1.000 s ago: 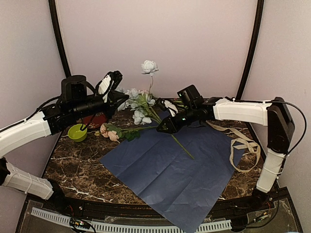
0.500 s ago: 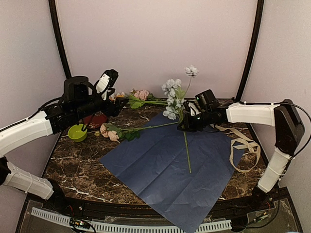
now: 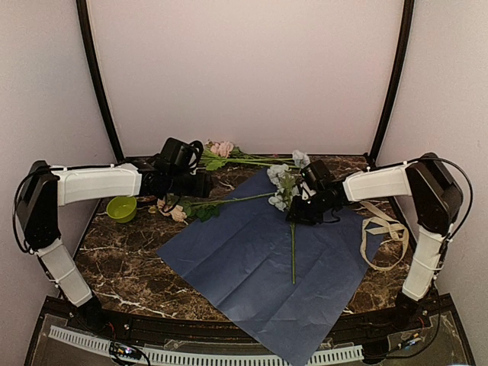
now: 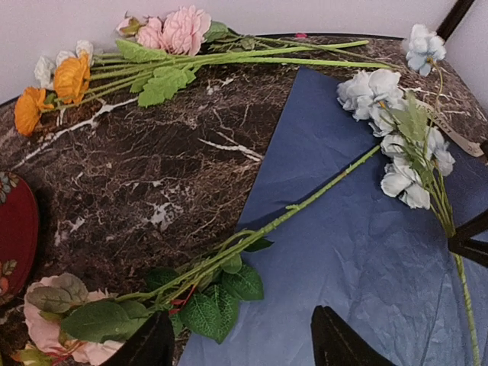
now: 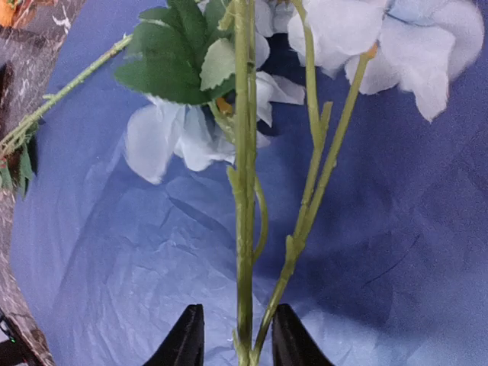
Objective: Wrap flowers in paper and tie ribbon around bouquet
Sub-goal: Place the fake flower on the flattened wrapping paper, then pick up the fake flower from the corner of the board, then pass from the left arm to the right, then place the fake flower on the flattened wrapping paper, then pick up the fake flower from the corner of the board, then pass from the left arm to the right
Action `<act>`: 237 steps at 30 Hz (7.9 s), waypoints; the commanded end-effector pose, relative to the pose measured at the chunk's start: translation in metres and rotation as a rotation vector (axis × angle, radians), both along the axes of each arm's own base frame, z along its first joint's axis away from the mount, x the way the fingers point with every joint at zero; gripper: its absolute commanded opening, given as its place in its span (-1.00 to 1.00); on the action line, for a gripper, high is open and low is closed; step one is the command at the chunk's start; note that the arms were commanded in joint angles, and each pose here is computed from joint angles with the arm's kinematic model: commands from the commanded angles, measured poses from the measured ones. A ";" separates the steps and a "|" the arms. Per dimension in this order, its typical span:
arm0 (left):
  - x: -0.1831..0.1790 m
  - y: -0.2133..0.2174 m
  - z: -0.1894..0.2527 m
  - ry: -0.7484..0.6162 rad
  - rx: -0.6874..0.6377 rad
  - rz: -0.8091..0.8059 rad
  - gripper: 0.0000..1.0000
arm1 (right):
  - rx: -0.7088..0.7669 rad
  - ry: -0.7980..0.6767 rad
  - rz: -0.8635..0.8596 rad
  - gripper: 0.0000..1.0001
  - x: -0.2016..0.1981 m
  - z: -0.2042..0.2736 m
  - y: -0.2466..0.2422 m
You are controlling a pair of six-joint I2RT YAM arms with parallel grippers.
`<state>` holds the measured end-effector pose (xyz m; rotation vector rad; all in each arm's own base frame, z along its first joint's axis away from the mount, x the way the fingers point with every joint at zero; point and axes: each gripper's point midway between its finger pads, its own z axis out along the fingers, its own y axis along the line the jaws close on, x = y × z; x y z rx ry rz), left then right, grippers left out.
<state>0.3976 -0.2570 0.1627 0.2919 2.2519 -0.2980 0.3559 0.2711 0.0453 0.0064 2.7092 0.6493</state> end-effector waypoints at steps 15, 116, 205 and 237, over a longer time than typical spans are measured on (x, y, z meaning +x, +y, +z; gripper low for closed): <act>0.041 -0.008 -0.064 0.063 0.226 -0.400 0.53 | -0.178 -0.182 0.069 -0.10 0.008 0.057 -0.024; -0.067 -0.032 0.036 -0.229 0.197 -0.406 0.97 | 0.364 -0.298 -0.015 -1.00 -0.009 0.126 0.073; 0.269 0.080 0.009 -0.561 1.043 -0.098 -1.00 | 0.016 -0.347 0.035 -0.05 0.042 0.115 -0.022; 0.006 -0.002 0.071 -0.723 1.159 -0.874 -1.00 | 0.331 -0.575 0.576 0.08 -0.107 0.288 0.012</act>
